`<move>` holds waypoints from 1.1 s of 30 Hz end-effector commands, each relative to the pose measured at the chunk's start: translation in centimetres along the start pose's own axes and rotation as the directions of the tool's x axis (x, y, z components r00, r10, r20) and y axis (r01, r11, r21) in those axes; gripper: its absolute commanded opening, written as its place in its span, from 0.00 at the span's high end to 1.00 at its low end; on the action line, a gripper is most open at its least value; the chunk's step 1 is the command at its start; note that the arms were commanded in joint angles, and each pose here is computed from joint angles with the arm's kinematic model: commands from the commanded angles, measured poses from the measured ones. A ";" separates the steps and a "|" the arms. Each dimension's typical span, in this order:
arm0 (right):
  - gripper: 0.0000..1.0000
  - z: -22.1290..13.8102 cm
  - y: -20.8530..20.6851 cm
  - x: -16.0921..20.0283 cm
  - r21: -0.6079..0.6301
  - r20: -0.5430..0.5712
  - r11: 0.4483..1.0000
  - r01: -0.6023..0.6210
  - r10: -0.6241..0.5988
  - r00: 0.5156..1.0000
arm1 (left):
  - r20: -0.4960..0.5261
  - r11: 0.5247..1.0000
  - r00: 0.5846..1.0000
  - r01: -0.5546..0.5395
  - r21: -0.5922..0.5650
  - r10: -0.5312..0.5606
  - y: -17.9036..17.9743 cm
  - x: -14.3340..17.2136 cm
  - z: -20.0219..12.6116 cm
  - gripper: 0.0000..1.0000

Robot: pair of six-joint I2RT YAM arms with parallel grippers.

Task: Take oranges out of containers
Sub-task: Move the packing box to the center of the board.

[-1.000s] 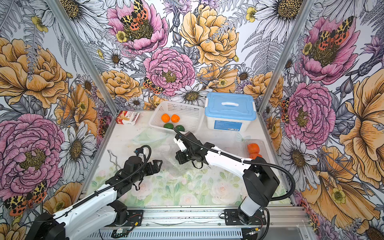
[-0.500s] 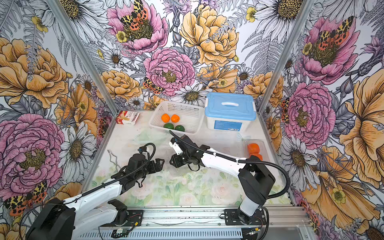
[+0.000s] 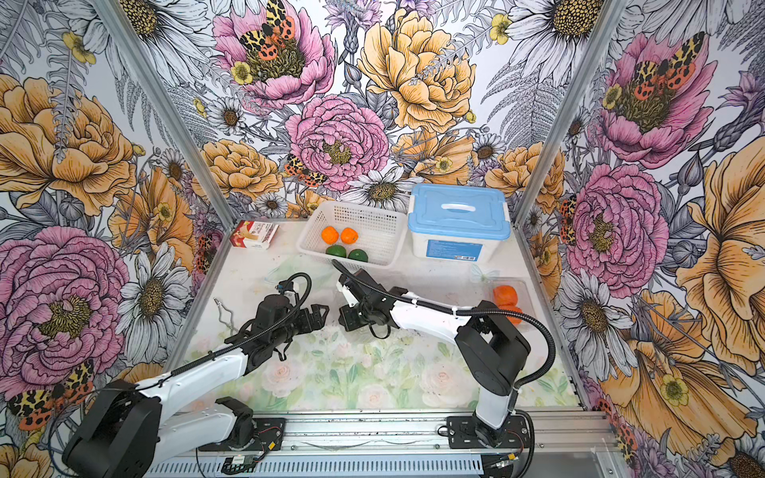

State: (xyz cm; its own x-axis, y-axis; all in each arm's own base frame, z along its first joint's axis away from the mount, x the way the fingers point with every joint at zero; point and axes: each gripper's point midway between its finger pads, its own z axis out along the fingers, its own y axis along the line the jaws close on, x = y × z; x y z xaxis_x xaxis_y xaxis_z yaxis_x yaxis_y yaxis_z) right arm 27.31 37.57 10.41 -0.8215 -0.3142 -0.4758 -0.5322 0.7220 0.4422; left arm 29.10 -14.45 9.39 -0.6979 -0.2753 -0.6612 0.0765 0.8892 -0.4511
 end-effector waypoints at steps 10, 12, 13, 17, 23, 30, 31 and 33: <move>0.86 2.6 0.9 -7.2 -0.007 0.122 1.000 -0.023 0.024 0.992 | 0.207 0.995 0.978 0.018 -0.094 0.001 3.4 -0.3 -6.7 0.04; 0.86 3.2 1.1 -8.4 -0.023 0.143 0.999 -0.039 0.042 0.989 | 0.246 0.995 0.969 0.029 -0.093 -0.006 3.8 -0.4 -7.8 0.03; 0.86 3.5 1.3 -9.2 -0.039 0.155 0.998 -0.051 0.056 0.986 | 0.271 0.994 0.962 0.043 -0.103 -0.013 4.3 -0.5 -8.4 0.03; 0.82 4.5 2.9 -12.5 -0.136 0.195 0.989 -0.061 0.087 0.977 | 0.315 0.993 0.949 0.067 -0.095 -0.034 4.9 -0.4 -9.6 0.02; 0.80 5.8 6.4 -15.7 -0.264 0.203 0.964 -0.034 0.090 0.975 | 0.292 0.992 0.956 0.069 -0.101 -0.037 5.1 -0.1 -9.5 0.02; 0.53 6.0 9.0 -16.1 -0.364 0.176 0.931 0.008 0.061 0.982 | 0.284 0.992 0.958 0.066 -0.105 -0.033 5.1 -0.2 -9.2 0.02; 0.47 5.7 9.1 -16.2 -0.366 0.180 0.931 0.014 0.056 0.982 | 0.284 0.993 0.958 0.065 -0.102 -0.033 5.0 -0.2 -9.2 0.02; 0.35 4.7 8.8 -16.4 -0.351 0.201 0.936 0.028 0.046 0.978 | 0.283 0.993 0.958 0.064 -0.100 -0.033 4.9 -0.3 -9.1 0.02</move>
State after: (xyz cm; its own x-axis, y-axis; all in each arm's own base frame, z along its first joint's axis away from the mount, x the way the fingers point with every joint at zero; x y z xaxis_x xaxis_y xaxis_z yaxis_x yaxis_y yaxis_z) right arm 37.50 51.78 16.52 -0.8116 -0.1469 -0.5654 -0.5548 0.4968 0.6673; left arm 23.02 -6.93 13.02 -0.4737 -0.3921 -0.7886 -0.0272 0.9015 -0.4319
